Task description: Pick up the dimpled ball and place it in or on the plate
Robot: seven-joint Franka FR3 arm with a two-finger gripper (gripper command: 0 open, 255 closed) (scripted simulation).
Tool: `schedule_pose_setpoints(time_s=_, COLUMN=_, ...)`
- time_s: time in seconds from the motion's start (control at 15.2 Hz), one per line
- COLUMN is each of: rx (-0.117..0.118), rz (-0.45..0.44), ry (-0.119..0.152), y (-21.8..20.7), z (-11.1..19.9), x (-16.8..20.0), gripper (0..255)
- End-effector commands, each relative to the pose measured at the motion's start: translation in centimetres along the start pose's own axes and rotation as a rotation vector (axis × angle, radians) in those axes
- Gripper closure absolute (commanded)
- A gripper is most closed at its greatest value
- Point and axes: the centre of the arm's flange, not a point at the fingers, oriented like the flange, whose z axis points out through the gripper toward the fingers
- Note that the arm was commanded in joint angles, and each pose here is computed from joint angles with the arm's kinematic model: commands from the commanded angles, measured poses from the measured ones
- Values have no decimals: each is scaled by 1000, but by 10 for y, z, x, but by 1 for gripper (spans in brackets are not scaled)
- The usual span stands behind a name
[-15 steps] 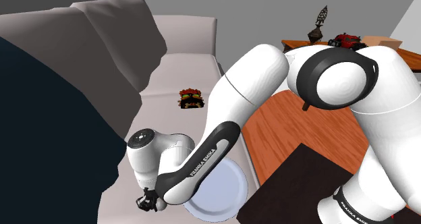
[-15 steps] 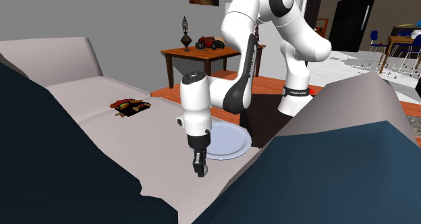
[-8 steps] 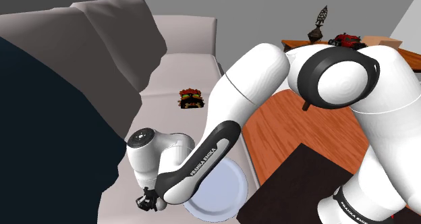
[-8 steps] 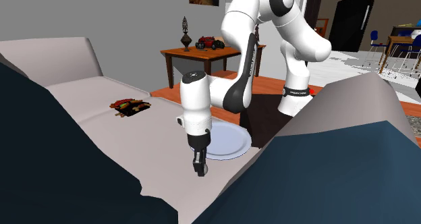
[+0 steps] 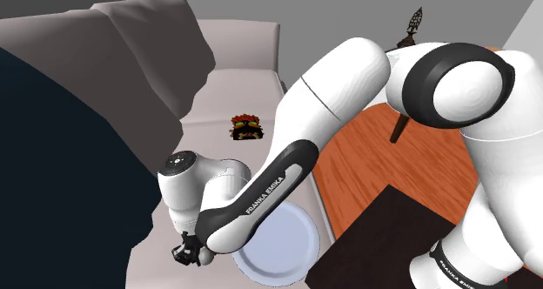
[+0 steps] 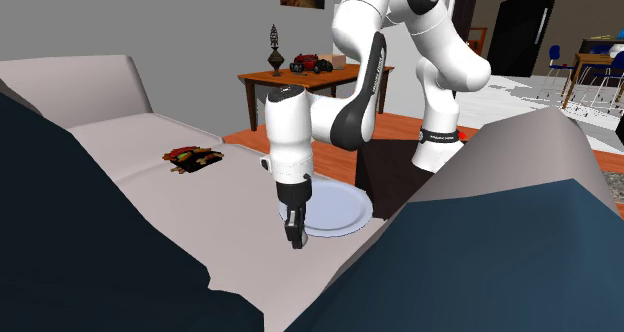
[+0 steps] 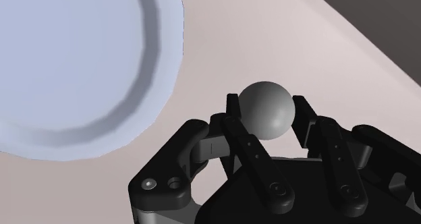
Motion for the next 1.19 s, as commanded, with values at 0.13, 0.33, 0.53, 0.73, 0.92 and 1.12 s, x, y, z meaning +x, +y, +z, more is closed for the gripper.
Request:
schedule_pose_setpoints(time_s=0.13, rx=0, rz=0, ry=0, y=1, z=-21, x=-1, gripper=255)
schedule_pose_setpoints(time_s=0.33, rx=0, rz=0, ry=0, y=1, z=-37, x=-2, gripper=255)
schedule_pose_setpoints(time_s=0.53, rx=0, rz=0, ry=0, y=14, z=-45, x=-6, gripper=255)
schedule_pose_setpoints(time_s=0.73, rx=0, rz=0, ry=0, y=52, z=-45, x=-17, gripper=255)
schedule_pose_setpoints(time_s=0.92, rx=0, rz=0, ry=0, y=90, z=-44, x=-28, gripper=255)
schedule_pose_setpoints(time_s=1.12, rx=0, rz=0, ry=0, y=128, z=-44, x=-39, gripper=255)
